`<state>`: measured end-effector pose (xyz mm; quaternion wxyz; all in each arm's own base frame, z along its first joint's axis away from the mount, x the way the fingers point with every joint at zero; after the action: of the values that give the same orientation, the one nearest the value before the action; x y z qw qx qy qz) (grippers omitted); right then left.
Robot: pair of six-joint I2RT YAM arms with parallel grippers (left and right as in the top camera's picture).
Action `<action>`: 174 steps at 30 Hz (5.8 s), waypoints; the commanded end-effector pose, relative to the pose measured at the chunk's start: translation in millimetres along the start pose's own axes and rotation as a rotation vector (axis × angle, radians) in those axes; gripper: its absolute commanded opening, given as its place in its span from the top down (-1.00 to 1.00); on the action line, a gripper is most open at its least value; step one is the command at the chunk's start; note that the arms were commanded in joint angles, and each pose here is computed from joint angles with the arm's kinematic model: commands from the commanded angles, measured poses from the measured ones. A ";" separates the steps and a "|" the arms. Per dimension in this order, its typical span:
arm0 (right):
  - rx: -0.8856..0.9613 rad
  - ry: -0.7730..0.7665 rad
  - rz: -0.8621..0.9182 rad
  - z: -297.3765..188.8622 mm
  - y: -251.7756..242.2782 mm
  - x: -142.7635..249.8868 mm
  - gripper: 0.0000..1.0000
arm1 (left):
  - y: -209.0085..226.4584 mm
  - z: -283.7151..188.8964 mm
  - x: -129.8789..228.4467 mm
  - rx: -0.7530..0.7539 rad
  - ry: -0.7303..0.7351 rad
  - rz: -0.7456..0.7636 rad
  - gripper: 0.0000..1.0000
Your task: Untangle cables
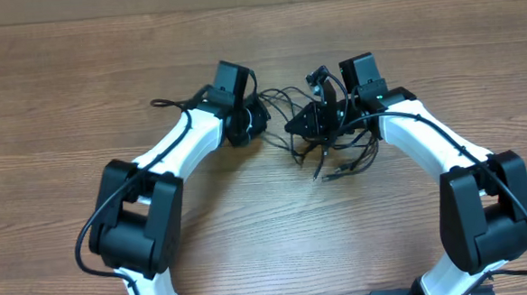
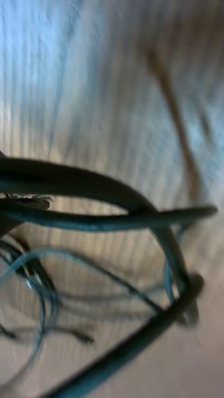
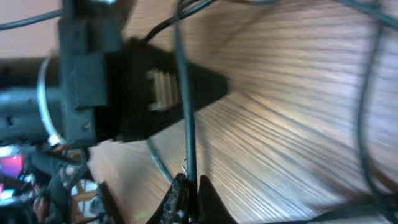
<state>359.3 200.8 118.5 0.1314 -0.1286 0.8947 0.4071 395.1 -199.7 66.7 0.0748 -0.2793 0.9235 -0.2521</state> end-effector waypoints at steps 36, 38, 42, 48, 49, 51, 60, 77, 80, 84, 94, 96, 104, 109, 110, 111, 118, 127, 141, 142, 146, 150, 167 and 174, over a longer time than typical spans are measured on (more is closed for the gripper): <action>0.170 -0.164 -0.127 -56.4 112.5 -15.7 -0.08 | -20.4 -193.3 -27.2 0.320 -0.154 0.127 0.91; 0.223 -0.172 -0.144 -44.3 117.9 -13.1 -0.06 | -19.7 -192.3 -27.2 0.313 -0.153 0.076 0.92; 0.297 -0.202 -0.171 -24.1 127.7 -10.7 -0.06 | -18.8 -190.4 -24.8 0.305 -0.138 -0.005 0.91; 0.262 -0.234 -0.221 -2.8 147.3 -13.5 -0.04 | -20.5 -187.4 -17.9 0.298 -0.117 -0.011 0.91; 0.257 -0.241 -0.227 -1.3 149.1 -14.8 -0.02 | -20.5 -186.5 -16.0 0.294 -0.112 -0.009 0.92; 0.248 -0.255 -0.233 -0.2 150.6 -18.3 0.00 | -19.8 -185.6 -14.0 0.288 -0.104 -0.010 0.91; 0.275 -0.254 -0.226 11.8 140.1 -22.1 0.06 | -21.7 -184.7 -9.8 0.293 -0.088 0.003 0.92; 0.199 -0.150 -0.097 56.0 126.2 -10.0 0.92 | -32.2 -180.7 5.7 0.311 -0.044 0.041 0.91; 0.246 -0.153 -0.081 57.1 113.7 -11.3 0.92 | -31.3 -181.9 3.0 0.314 -0.050 0.037 0.92; 0.381 -0.207 -0.029 25.6 83.1 -23.7 0.92 | -22.4 -191.4 -11.9 0.338 -0.076 0.130 0.92; 0.809 -0.550 0.156 -192.0 -28.0 -59.9 0.92 | 45.4 -227.1 -73.1 0.243 -0.257 0.210 0.92; 0.852 -0.619 0.241 -235.5 -49.1 -53.8 0.92 | 62.3 -236.4 -88.0 0.218 -0.305 0.176 0.92; 0.973 -0.840 0.519 -371.9 -122.4 -3.1 0.92 | 127.1 -288.4 -136.8 0.154 -0.495 0.018 0.92; 1.018 -0.939 0.645 -424.8 -148.6 33.5 0.92 | 166.2 -310.9 -152.4 0.090 -0.583 -0.083 0.91; 1.027 -0.950 0.657 -430.2 -150.8 37.3 0.92 | 169.9 -312.6 -153.5 0.081 -0.591 -0.092 0.92; 1.036 -0.962 0.669 -436.2 -153.1 41.6 0.92 | 174.8 -314.6 -154.8 0.065 -0.602 -0.106 0.92; 1.024 -1.005 0.602 -450.5 -152.9 37.7 0.92 | 170.1 -309.6 -151.8 0.075 -0.583 -0.147 0.92; 1.029 -1.169 0.264 -486.9 -127.5 -9.3 0.92 | 103.7 -266.9 -113.8 0.163 -0.387 0.009 0.91; 1.423 -1.412 -0.198 -621.0 -28.3 -64.0 0.93 | 30.1 -211.8 -58.9 0.080 -0.295 0.269 0.92; 1.458 -1.411 -0.230 -626.9 -29.1 -68.1 0.93 | 26.7 -210.2 -56.0 0.084 -0.291 0.280 0.92; 1.559 -1.479 -0.269 -646.5 -47.4 -78.9 0.93 | 16.5 -204.5 -45.4 0.093 -0.271 0.316 0.92; 1.570 -1.472 -0.244 -643.7 -88.0 -87.6 0.92 | 10.4 -200.0 -37.7 0.089 -0.261 0.341 0.91; 1.536 -1.077 0.416 -611.1 -331.8 47.6 0.92 | 4.9 -167.6 -29.2 0.069 -0.185 0.265 0.91; 1.333 -0.860 0.485 -519.4 -410.3 53.9 0.92 | 4.4 -138.4 -21.6 0.042 -0.115 0.184 0.92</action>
<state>347.3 -485.4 193.8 0.4438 0.3762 0.7803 -0.2294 367.4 -114.6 188.3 0.1718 -0.1850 0.9370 -0.2416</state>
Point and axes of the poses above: each gripper's point midway between its finger pads, its own z axis out along the fingers, its own y axis along the line the jaws close on, x = y × z, the point moved 3 cm from there along -z, back along the fingers, and after that the axes turned 6 degrees about -z, right-handed, at the moved point
